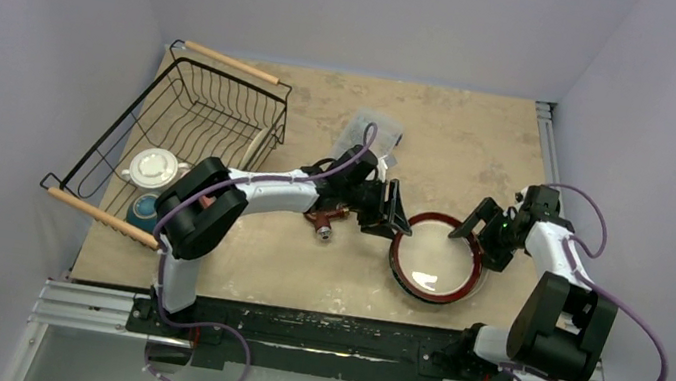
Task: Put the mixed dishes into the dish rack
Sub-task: Pick up the plate at the center of the board.
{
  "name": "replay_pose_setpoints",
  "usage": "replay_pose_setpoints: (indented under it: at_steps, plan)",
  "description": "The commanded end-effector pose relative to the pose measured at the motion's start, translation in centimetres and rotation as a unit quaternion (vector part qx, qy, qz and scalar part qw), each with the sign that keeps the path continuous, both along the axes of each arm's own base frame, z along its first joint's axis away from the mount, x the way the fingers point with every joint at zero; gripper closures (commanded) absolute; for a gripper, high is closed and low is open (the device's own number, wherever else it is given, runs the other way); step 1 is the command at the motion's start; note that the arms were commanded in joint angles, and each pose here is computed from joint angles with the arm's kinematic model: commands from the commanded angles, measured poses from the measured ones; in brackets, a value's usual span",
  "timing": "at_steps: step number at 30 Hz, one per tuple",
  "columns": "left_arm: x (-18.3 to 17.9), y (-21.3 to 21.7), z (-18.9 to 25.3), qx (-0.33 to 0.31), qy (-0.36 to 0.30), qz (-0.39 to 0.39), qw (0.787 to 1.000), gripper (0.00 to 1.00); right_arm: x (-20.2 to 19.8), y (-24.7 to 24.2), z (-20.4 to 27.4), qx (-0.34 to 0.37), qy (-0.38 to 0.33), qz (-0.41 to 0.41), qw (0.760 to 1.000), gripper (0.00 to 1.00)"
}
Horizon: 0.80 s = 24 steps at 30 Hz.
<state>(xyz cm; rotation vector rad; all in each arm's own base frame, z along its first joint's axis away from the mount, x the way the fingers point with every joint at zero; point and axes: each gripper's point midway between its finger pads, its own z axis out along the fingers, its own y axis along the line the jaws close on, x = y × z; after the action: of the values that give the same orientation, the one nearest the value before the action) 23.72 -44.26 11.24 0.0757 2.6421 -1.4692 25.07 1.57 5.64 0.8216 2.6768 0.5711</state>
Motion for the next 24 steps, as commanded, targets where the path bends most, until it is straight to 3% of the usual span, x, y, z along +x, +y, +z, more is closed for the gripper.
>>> replay_pose_setpoints:
  at_steps: [1,14,21,24]
  plan:
    - [-0.1,-2.5,5.8,-0.108,-0.025,-0.024,0.994,0.49,0.7,1.1,0.3,0.023,-0.011,0.015,1.000,0.19]
    - [-0.8,-5.1,6.0,-0.162,0.029,-0.045,0.985,0.45,0.7,1.8,-0.2,0.046,-0.004,0.004,0.999,0.22]
    - [-0.8,-5.1,7.2,-0.180,-0.006,-0.049,0.982,0.48,0.2,1.9,-0.6,0.047,0.002,0.007,0.999,0.25]
    - [-0.9,-5.6,8.9,-0.217,-0.028,-0.060,0.974,0.51,0.3,2.1,-0.6,0.052,0.001,0.007,0.999,0.25]
